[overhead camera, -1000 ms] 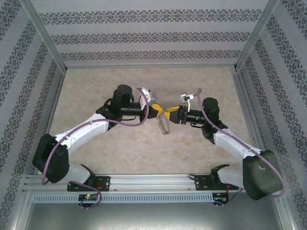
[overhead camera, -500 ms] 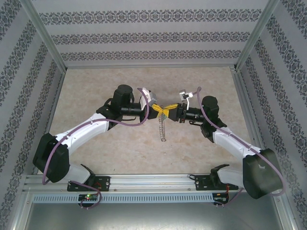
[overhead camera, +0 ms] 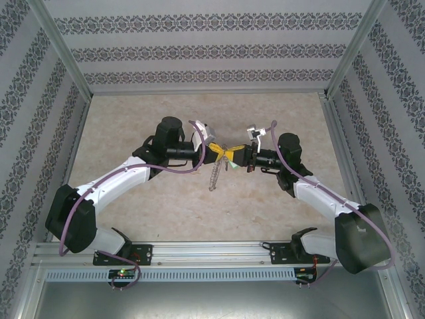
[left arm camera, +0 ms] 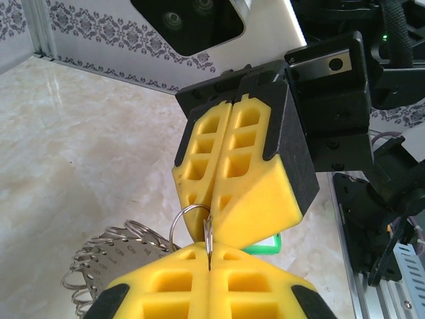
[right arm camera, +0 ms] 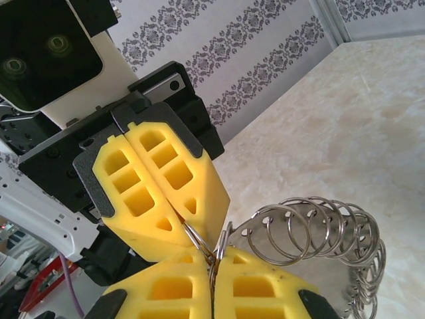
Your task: Put the keys on the keyring
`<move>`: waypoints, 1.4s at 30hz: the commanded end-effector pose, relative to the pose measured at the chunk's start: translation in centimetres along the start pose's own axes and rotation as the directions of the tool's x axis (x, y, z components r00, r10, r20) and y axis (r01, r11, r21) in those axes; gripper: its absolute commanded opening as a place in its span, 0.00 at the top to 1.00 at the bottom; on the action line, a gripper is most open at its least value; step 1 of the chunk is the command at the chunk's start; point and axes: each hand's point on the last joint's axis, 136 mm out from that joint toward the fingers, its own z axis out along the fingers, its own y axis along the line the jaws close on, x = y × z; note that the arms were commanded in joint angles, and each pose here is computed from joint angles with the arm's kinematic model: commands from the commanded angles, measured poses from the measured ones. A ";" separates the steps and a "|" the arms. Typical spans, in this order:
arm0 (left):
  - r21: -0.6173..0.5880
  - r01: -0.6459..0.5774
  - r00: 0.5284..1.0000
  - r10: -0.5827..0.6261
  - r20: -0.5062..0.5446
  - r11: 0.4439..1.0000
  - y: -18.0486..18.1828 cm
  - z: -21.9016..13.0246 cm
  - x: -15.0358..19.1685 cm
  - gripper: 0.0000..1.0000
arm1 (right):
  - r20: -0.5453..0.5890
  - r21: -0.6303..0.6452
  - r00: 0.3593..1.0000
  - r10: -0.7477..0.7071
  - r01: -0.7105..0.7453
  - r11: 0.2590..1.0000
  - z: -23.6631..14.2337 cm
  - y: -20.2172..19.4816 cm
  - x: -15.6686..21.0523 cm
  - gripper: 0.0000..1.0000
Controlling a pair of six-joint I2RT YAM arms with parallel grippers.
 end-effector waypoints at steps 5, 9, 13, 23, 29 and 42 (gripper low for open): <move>-0.164 -0.027 0.992 0.046 0.118 0.986 2.2 -3.6 -4.0 0.73 | 0.058 -0.001 0.993 -0.106 0.106 0.994 -1.0 1.4 -2.6 1.00; -0.194 -0.014 0.989 0.043 0.143 0.981 2.3 -5.4 -4.7 0.64 | 0.065 0.006 0.988 -0.143 0.143 0.990 -1.3 2.2 -3.4 1.00; -0.176 -0.006 0.988 0.033 0.154 0.984 1.8 -5.8 -5.2 0.60 | 0.075 0.006 0.983 -0.170 0.170 0.985 -1.4 2.7 -4.0 1.00; -0.007 0.007 0.999 -0.007 0.038 1.000 0.4 -4.4 -5.2 0.56 | 0.025 -0.019 0.983 -0.184 0.185 0.983 -0.8 3.3 -4.6 1.00; 0.040 -0.028 0.996 0.031 -0.084 0.999 0.2 -4.2 -4.6 0.56 | -0.040 0.040 0.986 -0.160 0.161 0.986 -0.7 2.1 -3.8 1.00; 0.119 0.028 0.965 0.004 -0.261 0.993 0.8 -3.0 -2.6 0.63 | -0.170 0.101 0.980 -0.100 0.118 0.988 -0.7 0.8 -2.3 1.00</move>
